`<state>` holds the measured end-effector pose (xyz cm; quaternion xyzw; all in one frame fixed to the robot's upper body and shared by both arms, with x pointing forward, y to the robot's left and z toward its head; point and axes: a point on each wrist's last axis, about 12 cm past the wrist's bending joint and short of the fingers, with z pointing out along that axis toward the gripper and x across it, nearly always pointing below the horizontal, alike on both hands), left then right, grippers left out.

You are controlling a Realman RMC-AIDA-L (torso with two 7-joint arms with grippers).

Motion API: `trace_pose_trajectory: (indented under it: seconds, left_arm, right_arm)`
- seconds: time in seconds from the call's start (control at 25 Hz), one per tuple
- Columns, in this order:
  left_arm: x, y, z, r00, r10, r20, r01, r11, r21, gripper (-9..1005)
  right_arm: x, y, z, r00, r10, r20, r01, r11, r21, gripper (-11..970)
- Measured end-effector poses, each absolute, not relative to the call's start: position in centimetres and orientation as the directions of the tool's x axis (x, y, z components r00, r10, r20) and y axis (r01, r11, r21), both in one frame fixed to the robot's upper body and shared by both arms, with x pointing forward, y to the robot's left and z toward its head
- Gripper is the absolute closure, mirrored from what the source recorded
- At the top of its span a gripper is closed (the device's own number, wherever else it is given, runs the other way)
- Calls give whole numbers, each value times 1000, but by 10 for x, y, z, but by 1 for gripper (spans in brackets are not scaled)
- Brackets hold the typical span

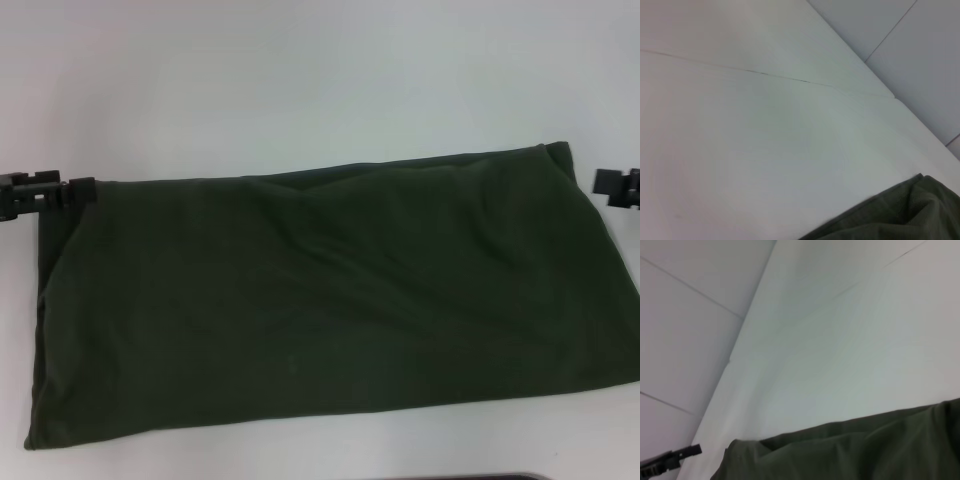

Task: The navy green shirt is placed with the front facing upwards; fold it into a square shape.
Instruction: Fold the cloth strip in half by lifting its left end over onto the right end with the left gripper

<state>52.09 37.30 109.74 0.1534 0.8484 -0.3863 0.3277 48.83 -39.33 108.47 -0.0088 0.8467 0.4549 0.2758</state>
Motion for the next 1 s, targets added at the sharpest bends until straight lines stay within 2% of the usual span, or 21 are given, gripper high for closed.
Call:
trace_pose_trajectory:
  seconds: [0.36,1.0]
  left_arm:
    - [521,373,1097,-737,8,-676,515,655,-553,92]
    - [520,371,1096,-739,10,-673,514,654,-555,92]
  right_arm:
    - [501,-374,1069,-868,188,-459,-250,634,732,124]
    - [501,-381,1054,-866,208,-456,-190,705,683,138]
